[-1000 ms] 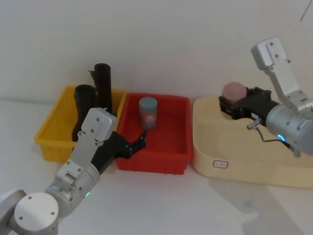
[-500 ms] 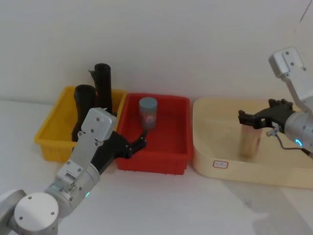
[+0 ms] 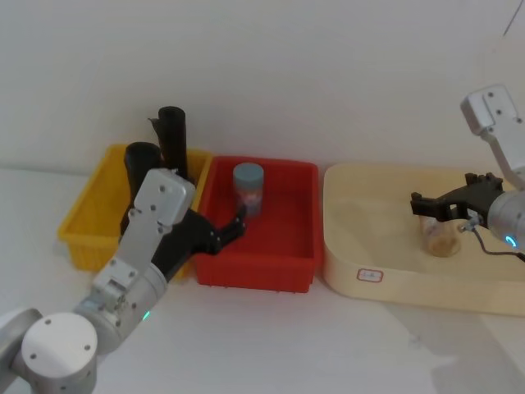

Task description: Pick up the garbage bag with the one hand and transfer it to the other hand.

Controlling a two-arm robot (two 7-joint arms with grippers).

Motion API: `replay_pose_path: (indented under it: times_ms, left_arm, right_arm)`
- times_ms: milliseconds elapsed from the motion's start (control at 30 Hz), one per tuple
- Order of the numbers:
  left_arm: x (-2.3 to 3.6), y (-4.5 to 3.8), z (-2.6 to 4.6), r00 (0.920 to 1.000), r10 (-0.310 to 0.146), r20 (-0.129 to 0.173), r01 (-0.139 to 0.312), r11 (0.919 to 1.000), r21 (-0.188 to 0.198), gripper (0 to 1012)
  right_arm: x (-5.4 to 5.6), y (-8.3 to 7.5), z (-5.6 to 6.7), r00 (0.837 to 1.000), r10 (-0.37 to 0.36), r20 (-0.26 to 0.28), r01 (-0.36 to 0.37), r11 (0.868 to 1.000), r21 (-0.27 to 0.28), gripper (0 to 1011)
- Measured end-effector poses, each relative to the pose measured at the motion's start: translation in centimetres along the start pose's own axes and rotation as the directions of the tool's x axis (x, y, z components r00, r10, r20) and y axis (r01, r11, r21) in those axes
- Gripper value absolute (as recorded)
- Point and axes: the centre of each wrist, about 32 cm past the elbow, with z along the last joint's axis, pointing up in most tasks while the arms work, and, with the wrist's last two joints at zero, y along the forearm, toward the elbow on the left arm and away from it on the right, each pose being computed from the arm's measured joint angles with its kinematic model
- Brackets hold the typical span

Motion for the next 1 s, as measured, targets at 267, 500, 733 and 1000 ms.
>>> replay_pose_path:
  times_ms: [267,500,733,1000]
  left_arm:
    - [1.07,-0.19,3.26,0.9989,0.043,0.02,-0.043,0.9991,-0.001,1000]
    - [2.96,0.57,6.4,0.9947,0.099,0.028,-0.1,0.9944,0.035,1000]
    - [4.81,1.92,7.91,0.9894,0.145,0.011,-0.145,0.983,0.113,1000]
    - [6.69,3.47,7.7,0.9805,0.191,-0.044,-0.178,0.96,0.216,1000]
  right_arm:
    - [0.2,0.0,-0.1,1.0,-0.006,-0.002,0.006,1.0,-0.011,999]
    - [0.3,0.1,-0.1,1.0,-0.008,-0.003,0.008,1.0,-0.016,999]
    - [0.3,0.1,-0.1,1.0,-0.009,-0.003,0.009,1.0,-0.018,999]
    - [0.4,0.1,-0.2,1.0,-0.01,-0.004,0.01,1.0,-0.02,1000]
